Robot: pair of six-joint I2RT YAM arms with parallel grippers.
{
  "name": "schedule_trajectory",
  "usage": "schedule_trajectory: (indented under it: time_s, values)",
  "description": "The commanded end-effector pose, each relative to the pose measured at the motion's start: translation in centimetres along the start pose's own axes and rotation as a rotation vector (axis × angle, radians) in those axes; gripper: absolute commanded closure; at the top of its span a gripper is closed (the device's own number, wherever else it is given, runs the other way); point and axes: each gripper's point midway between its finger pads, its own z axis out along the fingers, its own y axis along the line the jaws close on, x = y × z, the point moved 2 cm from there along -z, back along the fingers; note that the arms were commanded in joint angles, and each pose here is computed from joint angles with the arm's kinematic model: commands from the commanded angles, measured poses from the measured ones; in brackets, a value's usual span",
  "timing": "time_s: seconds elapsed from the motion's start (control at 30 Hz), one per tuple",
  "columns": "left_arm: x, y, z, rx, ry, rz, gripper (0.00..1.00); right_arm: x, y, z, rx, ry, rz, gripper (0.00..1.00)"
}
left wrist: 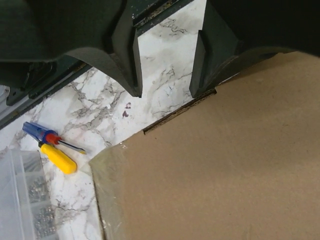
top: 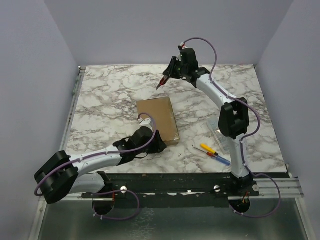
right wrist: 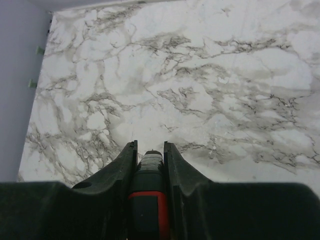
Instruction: Unpack the express box
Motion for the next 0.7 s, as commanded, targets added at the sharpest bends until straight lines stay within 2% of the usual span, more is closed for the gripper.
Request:
schedule_trajectory:
  time_s: [0.0,0.17,0.3,0.47,0.67]
  values:
    - [-0.6,0.8,1.6,-0.067,-0.050,-0.044,0.54,2.6,-0.5,1.0,-0.007,0.086,0.031,1.00]
    - [-1.0,2.8,2.8,-0.166,-0.049,-0.055,0.68,4.6,-1.7,-0.5,0.030,0.105,0.032,1.00]
    - [-2.2,5.0,3.0,-0.256,-0.055,-0.063,0.71,5.8,-2.3,-3.1,0.062,0.111,0.049,1.00]
    - [-5.4,9.2,1.5,-0.409,-0.119,-0.080,0.70,7.8,-3.1,-7.6,0.128,0.127,0.129,1.00]
    - [-11.6,14.7,-0.1,-0.608,-0.226,-0.108,0.64,12.4,-2.3,-13.6,0.094,0.142,0.307,1.00]
